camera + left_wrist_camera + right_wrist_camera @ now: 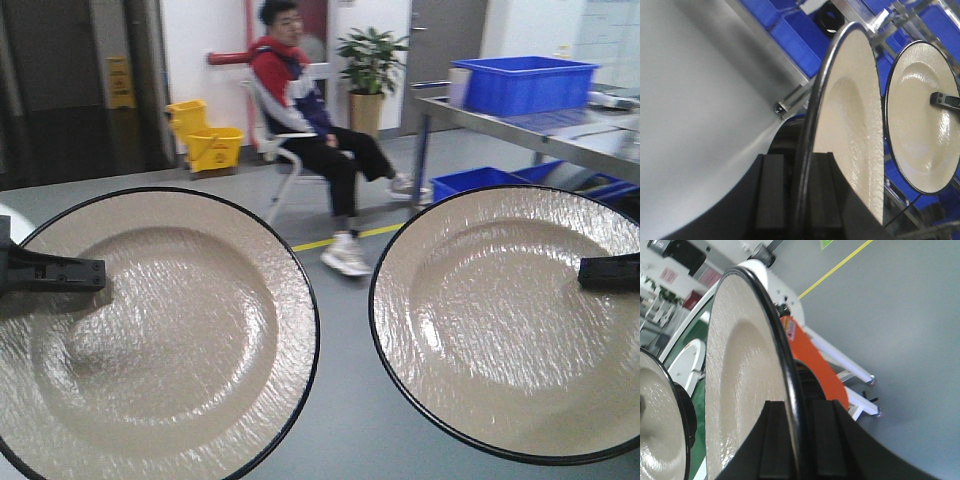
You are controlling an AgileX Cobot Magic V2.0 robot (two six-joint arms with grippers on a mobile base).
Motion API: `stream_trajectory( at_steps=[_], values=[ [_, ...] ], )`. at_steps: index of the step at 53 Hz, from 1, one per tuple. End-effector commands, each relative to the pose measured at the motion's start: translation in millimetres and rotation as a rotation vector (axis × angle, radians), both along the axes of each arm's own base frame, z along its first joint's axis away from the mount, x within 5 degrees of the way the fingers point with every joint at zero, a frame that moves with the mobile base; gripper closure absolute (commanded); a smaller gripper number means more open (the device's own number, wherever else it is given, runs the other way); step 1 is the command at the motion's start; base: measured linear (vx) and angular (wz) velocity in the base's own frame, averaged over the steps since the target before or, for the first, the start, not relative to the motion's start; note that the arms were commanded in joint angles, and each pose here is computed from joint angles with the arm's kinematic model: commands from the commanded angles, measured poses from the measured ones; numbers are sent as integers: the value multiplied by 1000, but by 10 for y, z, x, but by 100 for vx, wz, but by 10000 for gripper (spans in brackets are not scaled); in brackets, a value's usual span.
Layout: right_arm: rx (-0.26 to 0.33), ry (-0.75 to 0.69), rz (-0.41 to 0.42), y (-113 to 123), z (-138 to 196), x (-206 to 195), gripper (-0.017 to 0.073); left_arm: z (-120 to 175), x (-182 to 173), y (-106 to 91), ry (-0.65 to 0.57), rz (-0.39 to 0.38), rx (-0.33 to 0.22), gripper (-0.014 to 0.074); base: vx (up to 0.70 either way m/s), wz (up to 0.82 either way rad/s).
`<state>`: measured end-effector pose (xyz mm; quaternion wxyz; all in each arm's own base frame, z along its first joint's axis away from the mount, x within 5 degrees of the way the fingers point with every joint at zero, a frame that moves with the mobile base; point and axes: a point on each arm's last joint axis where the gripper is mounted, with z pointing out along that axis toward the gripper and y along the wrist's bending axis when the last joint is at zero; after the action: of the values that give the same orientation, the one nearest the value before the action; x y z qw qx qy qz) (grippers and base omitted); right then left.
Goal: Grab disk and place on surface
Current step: 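Carry both plates to the steel table beside the cream bin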
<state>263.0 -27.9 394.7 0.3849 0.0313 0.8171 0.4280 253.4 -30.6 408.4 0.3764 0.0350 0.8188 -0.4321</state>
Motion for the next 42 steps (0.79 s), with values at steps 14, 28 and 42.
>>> stream_trajectory(
  at_steps=[14,28,42],
  values=[
    [99,-106,29,86,279,-98,568,281,-86,-43,-86,16,-127,601,11,-41],
    [99,-106,29,86,279,-98,568,281,-86,-43,-86,16,-127,601,14,-19],
    [99,-106,29,86,279,-98,568,281,-86,-43,-86,16,-127,601,21,3]
  ],
)
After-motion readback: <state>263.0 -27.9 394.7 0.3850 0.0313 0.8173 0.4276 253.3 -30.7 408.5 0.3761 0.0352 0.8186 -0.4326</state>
